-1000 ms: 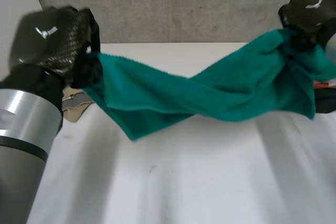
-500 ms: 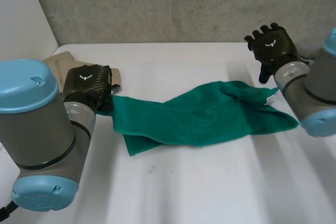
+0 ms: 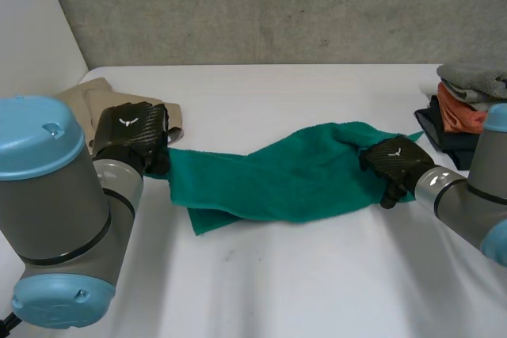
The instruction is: Fold the laundry.
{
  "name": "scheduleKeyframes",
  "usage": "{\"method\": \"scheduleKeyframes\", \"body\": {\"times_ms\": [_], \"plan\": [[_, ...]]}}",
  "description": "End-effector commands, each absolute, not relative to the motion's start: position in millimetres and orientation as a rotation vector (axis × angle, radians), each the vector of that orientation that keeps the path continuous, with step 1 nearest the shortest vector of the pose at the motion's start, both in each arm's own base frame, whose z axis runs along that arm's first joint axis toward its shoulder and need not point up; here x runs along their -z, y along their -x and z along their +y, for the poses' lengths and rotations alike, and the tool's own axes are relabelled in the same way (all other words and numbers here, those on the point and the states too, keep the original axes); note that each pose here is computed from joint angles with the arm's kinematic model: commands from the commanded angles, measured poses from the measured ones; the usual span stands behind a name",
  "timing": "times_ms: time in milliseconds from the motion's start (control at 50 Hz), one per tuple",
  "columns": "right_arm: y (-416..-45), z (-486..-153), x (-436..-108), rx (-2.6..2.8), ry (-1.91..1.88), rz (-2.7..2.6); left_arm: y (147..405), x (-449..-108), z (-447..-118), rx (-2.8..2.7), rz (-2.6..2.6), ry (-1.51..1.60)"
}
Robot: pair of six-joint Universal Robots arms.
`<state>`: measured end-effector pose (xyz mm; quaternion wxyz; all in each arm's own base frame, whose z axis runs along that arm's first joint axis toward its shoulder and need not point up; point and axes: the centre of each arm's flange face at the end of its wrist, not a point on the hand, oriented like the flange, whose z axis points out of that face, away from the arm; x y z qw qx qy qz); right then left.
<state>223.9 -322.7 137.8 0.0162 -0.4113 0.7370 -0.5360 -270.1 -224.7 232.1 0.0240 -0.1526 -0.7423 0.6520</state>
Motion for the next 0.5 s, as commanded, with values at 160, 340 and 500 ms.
{"method": "scheduleKeyframes", "body": {"times_ms": [160,340,500], "plan": [[-215.1,-353.4,-116.7,1.782,1.330,2.347,268.8,-231.5,-224.3,-2.015,-2.303,0.472],[-196.1,-358.1,-171.8,1.983,1.254,2.355,265.7,-256.8,-218.8,-2.084,-2.225,0.442],[-170.4,-300.0,-330.4,2.237,1.308,2.248,252.6,-311.4,-190.6,-2.114,-2.131,0.460]]}}
